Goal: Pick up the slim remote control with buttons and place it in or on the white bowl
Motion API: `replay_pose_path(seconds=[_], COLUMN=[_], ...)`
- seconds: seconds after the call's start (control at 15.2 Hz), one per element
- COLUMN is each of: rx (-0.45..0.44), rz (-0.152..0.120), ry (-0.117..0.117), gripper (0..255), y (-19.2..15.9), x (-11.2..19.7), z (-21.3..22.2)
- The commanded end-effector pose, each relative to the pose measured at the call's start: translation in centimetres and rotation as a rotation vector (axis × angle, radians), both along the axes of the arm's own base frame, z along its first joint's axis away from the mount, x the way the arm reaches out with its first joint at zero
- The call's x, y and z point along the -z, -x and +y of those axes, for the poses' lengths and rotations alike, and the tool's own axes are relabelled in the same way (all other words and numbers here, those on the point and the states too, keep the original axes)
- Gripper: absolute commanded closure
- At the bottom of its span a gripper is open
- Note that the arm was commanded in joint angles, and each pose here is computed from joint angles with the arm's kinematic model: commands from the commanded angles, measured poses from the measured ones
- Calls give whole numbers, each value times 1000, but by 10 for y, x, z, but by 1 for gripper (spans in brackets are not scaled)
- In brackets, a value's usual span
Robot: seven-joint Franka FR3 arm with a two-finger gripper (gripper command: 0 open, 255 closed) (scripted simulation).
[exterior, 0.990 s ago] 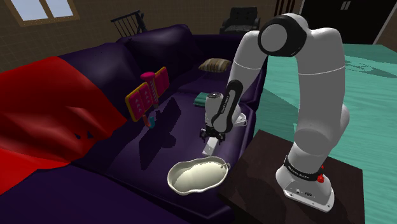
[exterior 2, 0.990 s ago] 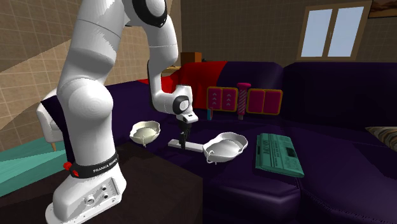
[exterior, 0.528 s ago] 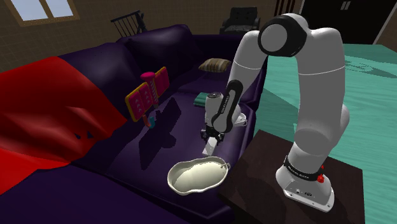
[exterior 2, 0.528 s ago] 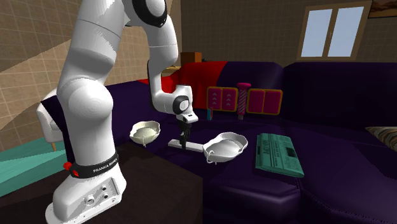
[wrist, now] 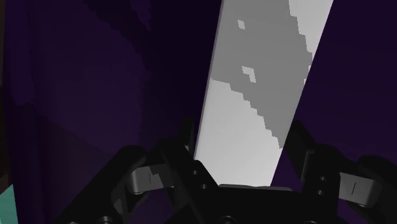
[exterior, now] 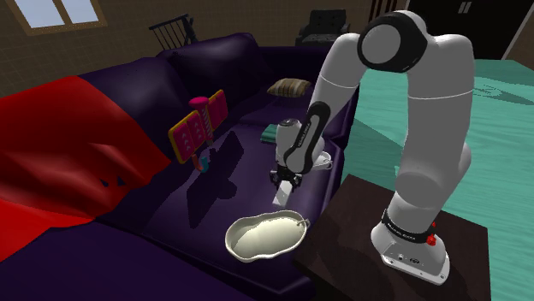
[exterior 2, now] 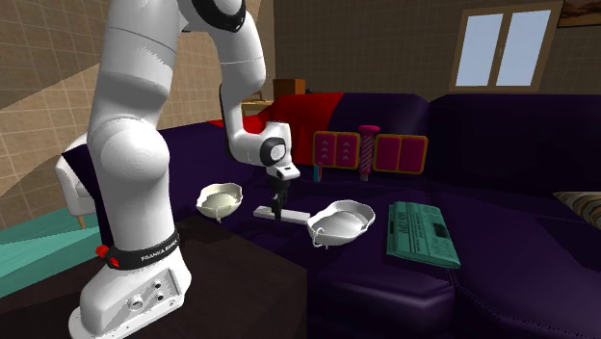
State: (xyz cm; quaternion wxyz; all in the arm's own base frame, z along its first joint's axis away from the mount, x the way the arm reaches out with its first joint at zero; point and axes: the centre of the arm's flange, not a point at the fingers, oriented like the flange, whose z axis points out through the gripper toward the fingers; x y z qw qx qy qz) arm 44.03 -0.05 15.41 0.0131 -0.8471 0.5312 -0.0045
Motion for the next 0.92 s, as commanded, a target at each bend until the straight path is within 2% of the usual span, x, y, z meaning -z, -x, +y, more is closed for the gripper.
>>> replay_pose_path(seconds=[0.0,0.86], rx=[0,0], rz=[0,0], ry=[0,0], gripper=[255,255], y=[-1,-1], x=[-9,-78], z=[0,0])
